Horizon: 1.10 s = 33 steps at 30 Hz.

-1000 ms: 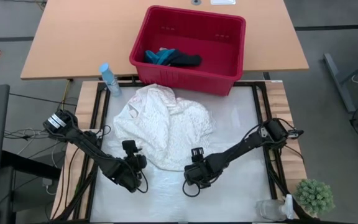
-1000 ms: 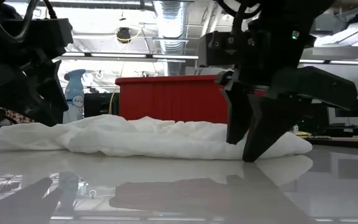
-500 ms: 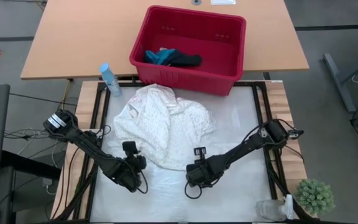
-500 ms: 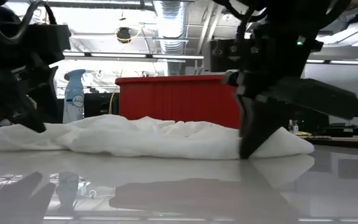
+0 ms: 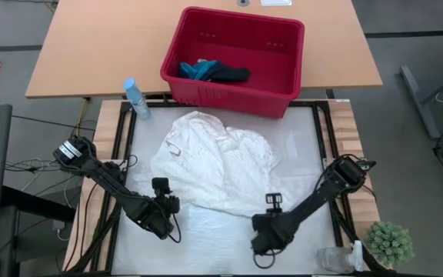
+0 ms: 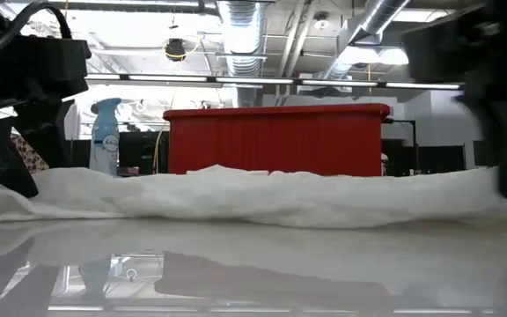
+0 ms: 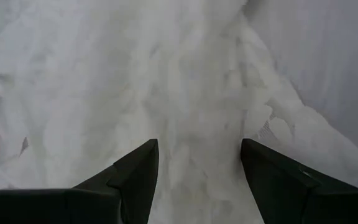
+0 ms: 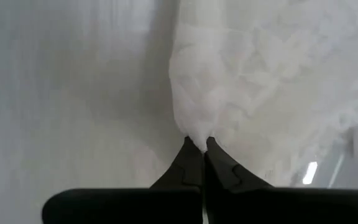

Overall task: Fold Laundry from Bin
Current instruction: Fold the white shirt

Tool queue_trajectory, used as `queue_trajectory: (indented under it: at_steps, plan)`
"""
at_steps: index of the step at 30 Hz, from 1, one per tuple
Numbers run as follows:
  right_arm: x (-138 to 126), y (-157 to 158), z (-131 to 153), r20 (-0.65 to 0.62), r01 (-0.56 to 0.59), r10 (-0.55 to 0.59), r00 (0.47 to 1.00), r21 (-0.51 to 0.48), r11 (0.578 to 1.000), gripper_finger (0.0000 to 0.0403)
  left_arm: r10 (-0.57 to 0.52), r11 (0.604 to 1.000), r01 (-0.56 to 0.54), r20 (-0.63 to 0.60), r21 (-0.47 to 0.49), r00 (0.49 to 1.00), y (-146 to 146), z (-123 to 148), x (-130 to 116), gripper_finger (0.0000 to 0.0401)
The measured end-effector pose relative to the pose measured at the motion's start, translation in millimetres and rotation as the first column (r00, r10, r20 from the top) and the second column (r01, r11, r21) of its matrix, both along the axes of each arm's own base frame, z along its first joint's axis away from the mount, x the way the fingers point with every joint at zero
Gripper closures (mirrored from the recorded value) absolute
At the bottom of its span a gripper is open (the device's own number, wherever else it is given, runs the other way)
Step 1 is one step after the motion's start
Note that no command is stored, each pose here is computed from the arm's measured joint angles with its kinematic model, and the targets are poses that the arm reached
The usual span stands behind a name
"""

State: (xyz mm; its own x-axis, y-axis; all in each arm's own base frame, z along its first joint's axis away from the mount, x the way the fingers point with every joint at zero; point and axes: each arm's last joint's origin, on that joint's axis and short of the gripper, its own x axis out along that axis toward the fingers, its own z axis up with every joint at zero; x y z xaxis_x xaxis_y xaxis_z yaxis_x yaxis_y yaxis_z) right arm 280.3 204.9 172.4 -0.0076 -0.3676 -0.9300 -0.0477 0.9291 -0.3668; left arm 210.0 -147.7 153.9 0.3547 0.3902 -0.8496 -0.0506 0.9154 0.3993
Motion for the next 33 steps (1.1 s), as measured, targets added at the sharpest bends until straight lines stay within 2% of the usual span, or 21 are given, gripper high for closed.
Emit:
queue_trajectory:
  at_steps: [6, 9, 15, 20, 24, 26, 27, 28, 30, 32, 33]
  plan:
    - [-19, 8, 3, -0.043, 0.068, -0.071, 0.997, -0.063, 0.996, 0.0385, -0.069, 0.994, 0.071, 0.02, -0.086, 0.997, -11, 0, 3, 0.0182]
    - [-22, 12, 3, -0.039, 0.077, -0.08, 0.996, -0.062, 0.995, 0.0385, -0.121, 0.965, 0.127, 0.041, -0.228, 0.992, -20, 1, 10, 0.0182]
    - [-27, 17, 3, -0.06, 0.074, -0.076, 0.995, -0.039, 0.997, 0.0382, -0.181, 0.855, 0.197, 0.08, -0.48, 0.98, -41, 4, 13, 0.0182]
    - [-32, 23, 3, -0.068, 0.056, -0.058, 0.996, -0.032, 0.998, 0.0376, -0.204, 0.719, 0.179, 0.043, -0.672, 0.978, -62, 8, 4, 0.0182]
    - [-35, 26, 3, -0.09, 0.068, -0.068, 0.994, -0.01, 0.998, 0.0367, -0.183, 0.652, 0.153, 0.042, -0.742, 0.982, -80, 23, 1, 0.0182]
    - [-38, 28, 3, -0.091, 0.073, -0.073, 0.993, -0.005, 0.997, 0.0368, -0.197, 0.64, 0.192, 0.082, -0.744, 0.977, -90, 34, 1, 0.0182]
    - [-39, 30, 3, -0.088, 0.073, -0.073, 0.993, -0.007, 0.997, 0.0368, -0.206, 0.648, 0.214, 0.103, -0.731, 0.973, -93, 40, 2, 0.0182]
    - [-41, 32, 3, -0.084, 0.074, -0.074, 0.994, -0.008, 0.997, 0.0368, -0.218, 0.673, 0.239, 0.121, -0.7, 0.968, -95, 47, 2, 0.0182]
    - [-44, 35, 3, -0.078, 0.073, -0.073, 0.994, -0.007, 0.997, 0.0366, -0.215, 0.777, 0.263, 0.152, -0.572, 0.965, -95, 60, 2, 0.0182]
    - [-45, 37, 2, -0.066, 0.082, -0.081, 0.994, -0.001, 0.997, 0.036, -0.177, 0.888, 0.242, 0.195, -0.391, 0.965, -89, 71, 2, 0.0182]
    - [-44, 38, 2, -0.058, 0.086, -0.085, 0.995, 0.006, 0.996, 0.0357, -0.151, 0.927, 0.218, 0.227, -0.305, 0.962, -85, 75, 3, 0.0182]
